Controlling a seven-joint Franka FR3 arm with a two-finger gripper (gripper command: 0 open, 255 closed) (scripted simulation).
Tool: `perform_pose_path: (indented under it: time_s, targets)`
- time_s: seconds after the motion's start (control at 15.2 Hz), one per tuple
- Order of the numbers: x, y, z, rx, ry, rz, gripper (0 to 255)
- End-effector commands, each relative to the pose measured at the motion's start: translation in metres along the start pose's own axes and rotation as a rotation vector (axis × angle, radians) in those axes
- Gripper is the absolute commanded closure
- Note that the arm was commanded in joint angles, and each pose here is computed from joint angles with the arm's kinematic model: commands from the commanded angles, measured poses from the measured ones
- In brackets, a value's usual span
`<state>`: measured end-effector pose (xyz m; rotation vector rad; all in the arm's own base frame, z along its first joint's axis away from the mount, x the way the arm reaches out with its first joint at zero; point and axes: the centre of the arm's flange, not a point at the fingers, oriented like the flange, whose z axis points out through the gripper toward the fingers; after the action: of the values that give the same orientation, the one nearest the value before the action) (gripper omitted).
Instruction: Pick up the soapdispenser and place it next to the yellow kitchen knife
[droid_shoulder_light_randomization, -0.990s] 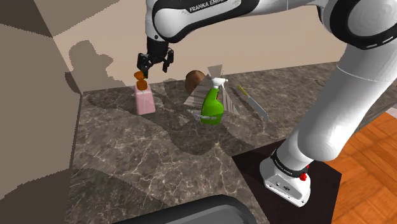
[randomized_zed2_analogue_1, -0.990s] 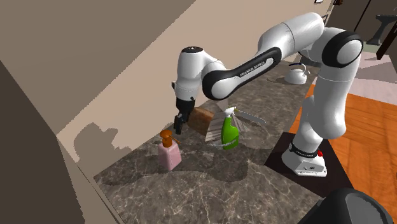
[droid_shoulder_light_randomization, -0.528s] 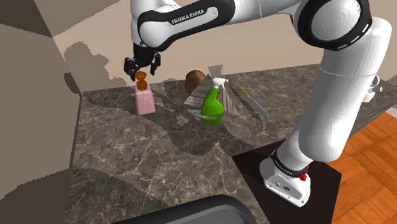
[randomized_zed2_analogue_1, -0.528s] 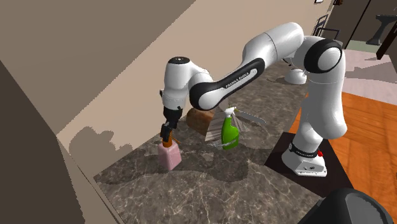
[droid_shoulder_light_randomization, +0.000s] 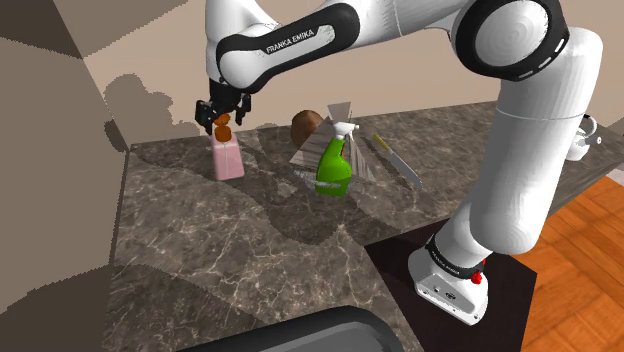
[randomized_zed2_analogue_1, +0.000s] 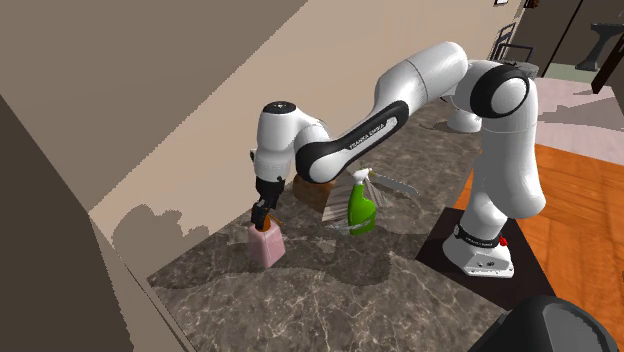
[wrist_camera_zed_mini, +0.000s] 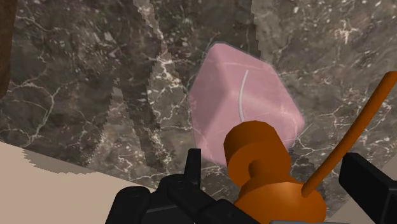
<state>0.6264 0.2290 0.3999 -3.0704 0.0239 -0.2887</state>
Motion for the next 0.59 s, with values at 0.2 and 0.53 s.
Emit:
perform_pose_path:
  time_s: [0.2, 0.53]
  targets:
    - [-0.0001, -0.0001, 0.0003, 0.0, 0.0, 0.0, 0]
    - [-0.0001, -0.0001, 0.0003, 0.0, 0.0, 0.0, 255]
